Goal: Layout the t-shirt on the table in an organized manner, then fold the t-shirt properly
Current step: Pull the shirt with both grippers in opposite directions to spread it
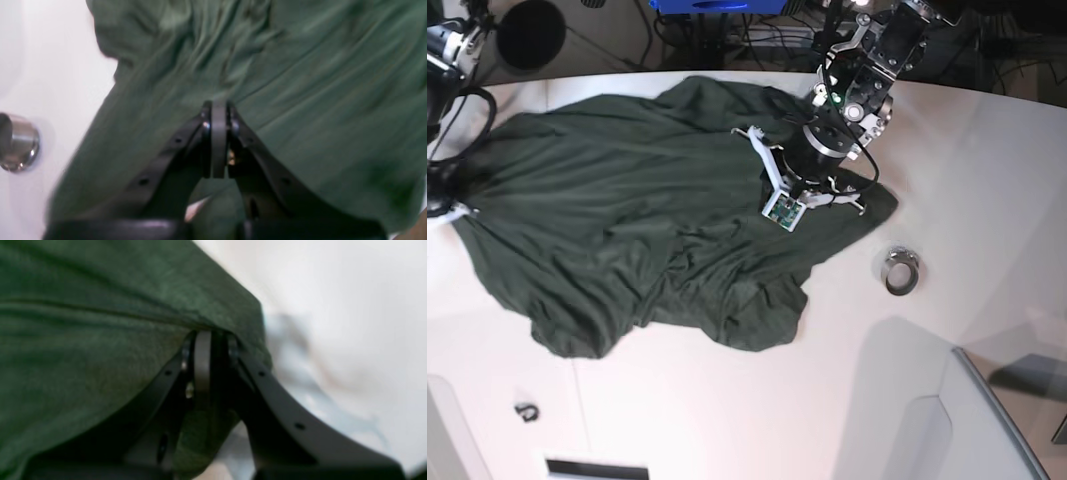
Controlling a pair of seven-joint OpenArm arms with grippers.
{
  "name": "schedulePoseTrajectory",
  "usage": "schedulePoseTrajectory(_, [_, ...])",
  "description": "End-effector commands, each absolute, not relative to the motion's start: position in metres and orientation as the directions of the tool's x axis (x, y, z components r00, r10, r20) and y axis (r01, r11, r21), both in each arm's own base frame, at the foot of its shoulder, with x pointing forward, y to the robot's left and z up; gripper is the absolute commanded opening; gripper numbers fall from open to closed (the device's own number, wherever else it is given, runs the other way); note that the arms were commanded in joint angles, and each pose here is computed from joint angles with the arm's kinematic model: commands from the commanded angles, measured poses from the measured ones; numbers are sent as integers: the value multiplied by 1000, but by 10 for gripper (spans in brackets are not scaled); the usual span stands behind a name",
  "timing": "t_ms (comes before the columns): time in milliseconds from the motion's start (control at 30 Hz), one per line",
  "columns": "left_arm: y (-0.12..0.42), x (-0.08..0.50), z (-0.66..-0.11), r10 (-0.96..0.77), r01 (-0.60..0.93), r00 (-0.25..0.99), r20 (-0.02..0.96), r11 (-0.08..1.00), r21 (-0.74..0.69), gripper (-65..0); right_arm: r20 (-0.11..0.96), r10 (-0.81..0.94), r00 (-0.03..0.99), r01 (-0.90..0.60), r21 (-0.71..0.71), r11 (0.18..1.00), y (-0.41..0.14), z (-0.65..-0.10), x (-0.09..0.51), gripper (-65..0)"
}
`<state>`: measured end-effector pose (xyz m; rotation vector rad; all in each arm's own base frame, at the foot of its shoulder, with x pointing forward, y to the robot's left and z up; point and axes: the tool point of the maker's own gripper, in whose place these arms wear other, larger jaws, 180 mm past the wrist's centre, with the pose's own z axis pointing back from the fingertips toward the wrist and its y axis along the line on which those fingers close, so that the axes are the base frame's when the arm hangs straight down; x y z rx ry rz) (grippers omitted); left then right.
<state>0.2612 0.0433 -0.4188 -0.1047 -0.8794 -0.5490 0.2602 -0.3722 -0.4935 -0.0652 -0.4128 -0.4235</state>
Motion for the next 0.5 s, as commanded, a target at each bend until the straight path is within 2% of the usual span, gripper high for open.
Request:
schedulePoseTrajectory(0, [44, 270, -408, -402, 486, 476, 782, 861, 147, -650, 420, -382, 823, 422, -4, 906, -387, -484, 263, -587])
schedulePoseTrajectory(167, [56, 270, -411, -398, 462, 493, 774, 873, 155, -650, 482, -347, 805, 419, -47, 907, -399, -460, 269, -587])
schedulePoseTrajectory(400, [84, 267, -431, -388, 410, 557, 734, 897, 164, -650, 664, -200, 720, 316, -57, 947, -338, -399, 278, -582])
schedulePoseTrajectory(467, [85, 263, -434, -384, 409, 567, 728, 899, 156, -650, 677, -186, 712, 299, -53, 953, -325, -389, 274, -581])
